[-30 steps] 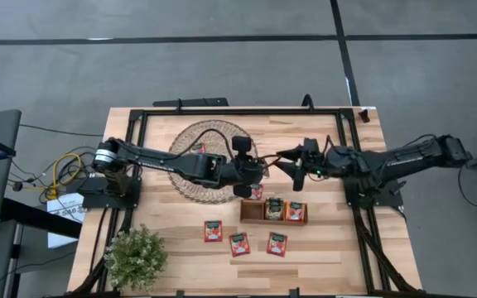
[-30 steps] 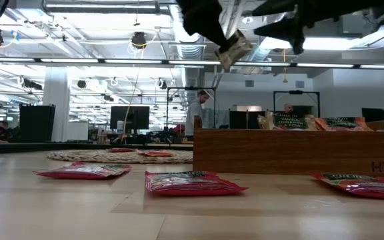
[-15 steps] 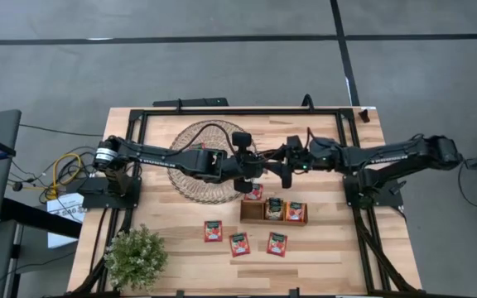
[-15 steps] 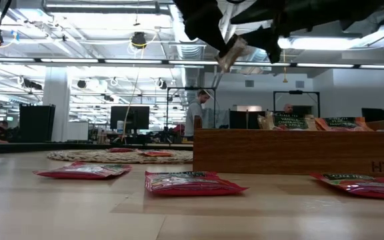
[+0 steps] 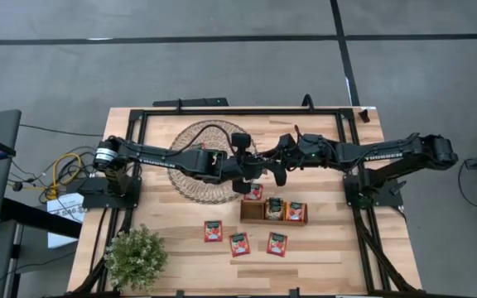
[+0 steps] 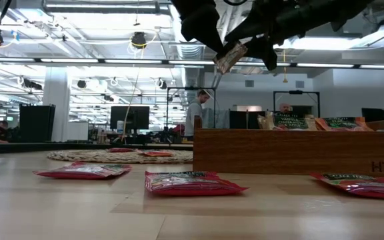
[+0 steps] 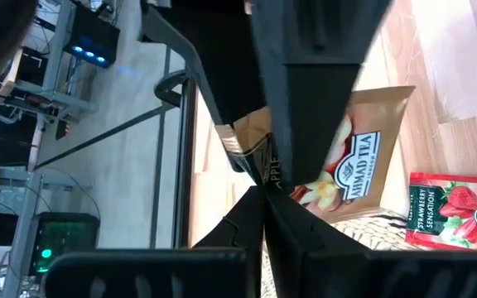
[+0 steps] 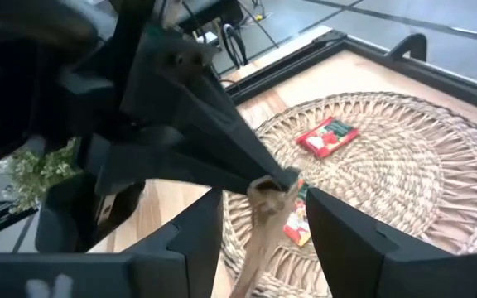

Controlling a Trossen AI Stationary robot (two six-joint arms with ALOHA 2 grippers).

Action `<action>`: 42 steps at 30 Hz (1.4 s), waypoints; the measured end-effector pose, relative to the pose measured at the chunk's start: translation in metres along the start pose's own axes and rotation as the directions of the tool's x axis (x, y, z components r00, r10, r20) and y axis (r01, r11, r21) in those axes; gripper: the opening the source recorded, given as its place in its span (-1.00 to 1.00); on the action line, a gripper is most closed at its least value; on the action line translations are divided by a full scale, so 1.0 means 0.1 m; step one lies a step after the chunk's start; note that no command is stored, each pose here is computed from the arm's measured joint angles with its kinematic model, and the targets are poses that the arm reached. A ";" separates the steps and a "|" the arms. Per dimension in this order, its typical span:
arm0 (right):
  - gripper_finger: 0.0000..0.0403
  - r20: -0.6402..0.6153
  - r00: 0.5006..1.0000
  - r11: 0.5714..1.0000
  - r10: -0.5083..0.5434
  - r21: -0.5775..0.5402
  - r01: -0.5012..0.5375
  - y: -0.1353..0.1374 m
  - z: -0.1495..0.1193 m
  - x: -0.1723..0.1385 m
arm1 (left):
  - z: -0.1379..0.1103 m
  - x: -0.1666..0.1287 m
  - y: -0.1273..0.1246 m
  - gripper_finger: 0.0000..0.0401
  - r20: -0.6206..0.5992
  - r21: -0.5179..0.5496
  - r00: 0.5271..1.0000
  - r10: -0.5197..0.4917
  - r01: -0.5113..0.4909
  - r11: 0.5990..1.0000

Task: Pick & Place Tea
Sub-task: Put the brown tea bag into the middle section of the wooden organizer

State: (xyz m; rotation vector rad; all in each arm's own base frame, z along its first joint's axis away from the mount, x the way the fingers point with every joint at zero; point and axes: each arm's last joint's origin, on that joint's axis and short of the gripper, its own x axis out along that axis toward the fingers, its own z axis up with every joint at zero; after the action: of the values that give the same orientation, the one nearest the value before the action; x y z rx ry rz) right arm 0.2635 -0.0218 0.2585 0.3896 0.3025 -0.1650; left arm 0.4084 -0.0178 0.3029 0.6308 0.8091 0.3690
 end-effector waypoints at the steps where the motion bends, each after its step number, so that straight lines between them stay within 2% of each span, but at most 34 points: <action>1: -0.20 0.002 1.000 1.000 -0.002 0.001 0.002 -0.01 0.00 0.00 | 0.00 0.00 0.00 -1.00 0.000 0.000 1.000 0.000 0.000 1.000; 8: -0.48 0.001 1.000 1.000 -0.008 0.003 0.008 -0.02 0.01 0.00 | 0.00 0.00 0.00 -1.00 0.002 -0.003 1.000 -0.004 0.004 1.000; 16: -0.96 -0.001 1.000 1.000 -0.009 0.002 0.009 -0.02 0.00 0.00 | 0.00 0.00 0.00 -1.00 0.003 -0.003 1.000 -0.008 0.008 1.000; 21: -0.98 0.002 1.000 0.999 -0.030 0.017 0.030 -0.03 0.00 0.00 | 0.00 0.00 0.00 -1.00 0.004 -0.016 1.000 -0.009 0.009 1.000; 25: -0.99 0.004 0.999 0.999 -0.038 0.018 0.038 -0.03 0.00 0.00 | 0.00 0.00 0.00 -1.00 0.000 -0.066 1.000 0.002 -0.002 0.998; 34: -1.00 0.026 0.998 0.998 -0.062 0.022 0.061 -0.03 0.01 0.00 | -0.01 0.00 0.01 -0.99 -0.022 -0.067 0.999 0.048 -0.049 0.997; 38: -1.00 0.021 0.996 0.996 -0.084 0.028 0.084 -0.04 0.00 0.00 | -0.02 -0.01 0.02 -0.90 -0.045 -0.062 0.996 0.082 -0.085 0.994; 42: -1.00 0.024 0.996 0.996 -0.090 0.029 0.089 -0.04 0.00 0.00 | -0.03 -0.01 0.03 -0.71 -0.059 -0.059 0.992 0.109 -0.112 0.992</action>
State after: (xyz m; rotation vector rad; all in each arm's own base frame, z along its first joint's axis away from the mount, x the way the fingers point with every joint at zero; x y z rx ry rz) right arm 0.2625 -0.0257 0.2572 0.4013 0.2929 -0.2619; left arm 0.4056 -0.0148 0.3038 0.6105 0.8145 0.5130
